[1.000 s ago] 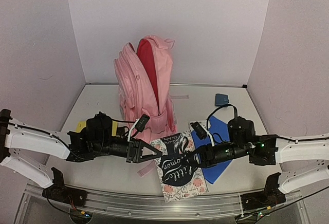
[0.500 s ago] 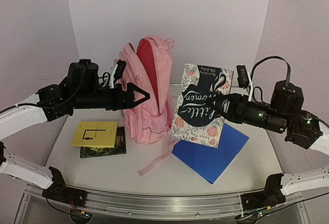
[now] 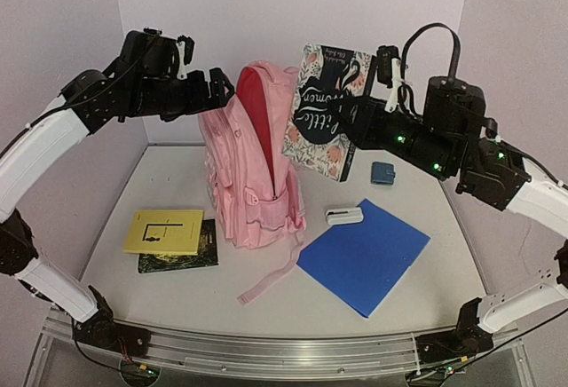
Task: Pack the student bag
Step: Pick up the book from the center of the board, then place the book in the student bag.
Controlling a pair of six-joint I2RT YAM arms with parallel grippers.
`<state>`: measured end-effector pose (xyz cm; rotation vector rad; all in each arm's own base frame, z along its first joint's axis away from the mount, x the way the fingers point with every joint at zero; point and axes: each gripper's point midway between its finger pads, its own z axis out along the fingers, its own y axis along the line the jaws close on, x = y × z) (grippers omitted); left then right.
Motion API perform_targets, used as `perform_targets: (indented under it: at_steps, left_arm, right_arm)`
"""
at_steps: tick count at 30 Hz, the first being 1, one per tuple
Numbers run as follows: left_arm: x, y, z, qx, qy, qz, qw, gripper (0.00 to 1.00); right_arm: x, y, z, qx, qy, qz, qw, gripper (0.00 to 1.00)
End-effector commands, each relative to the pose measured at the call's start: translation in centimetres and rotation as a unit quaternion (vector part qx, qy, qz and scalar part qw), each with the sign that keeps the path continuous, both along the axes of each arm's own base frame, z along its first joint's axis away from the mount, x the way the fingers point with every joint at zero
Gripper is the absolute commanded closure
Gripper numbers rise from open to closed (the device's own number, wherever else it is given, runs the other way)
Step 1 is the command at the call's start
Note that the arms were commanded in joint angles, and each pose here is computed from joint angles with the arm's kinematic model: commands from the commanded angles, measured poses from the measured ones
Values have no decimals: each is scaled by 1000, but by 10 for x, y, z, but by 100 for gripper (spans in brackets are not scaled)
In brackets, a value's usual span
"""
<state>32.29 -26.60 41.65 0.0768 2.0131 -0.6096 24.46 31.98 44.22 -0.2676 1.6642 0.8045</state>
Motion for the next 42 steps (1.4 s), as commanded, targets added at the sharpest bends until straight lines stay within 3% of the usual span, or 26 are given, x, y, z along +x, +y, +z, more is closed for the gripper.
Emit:
perform_targets:
  at_steps: [1, 9, 14, 25, 30, 34, 42]
  left_arm:
    - [28, 10, -3, 27, -1, 36, 999, 0]
    - [49, 28, -23, 55, 21, 68, 996, 3]
    - [34, 40, -37, 37, 30, 57, 997, 41]
    - [7, 34, -38, 39, 20, -22, 999, 97]
    - [-15, 7, -25, 30, -21, -137, 990, 100]
    - [-26, 0, -15, 29, -36, -176, 983, 100]
    - [-24, 48, -30, 79, -5, -74, 994, 100]
  right_arm:
    - [-1, -20, 85, 83, -87, -51, 991, 100]
    - [-5, 4, 104, 78, -123, -68, 987, 100]
    - [1, 29, 104, 67, -138, -91, 984, 100]
    - [38, 90, 70, 33, -130, -149, 980, 100]
    - [54, 113, 40, 0, -123, -175, 977, 100]
    - [70, 118, 11, -46, -116, -223, 967, 100]
    - [101, 60, -21, -65, -81, -322, 941, 100]
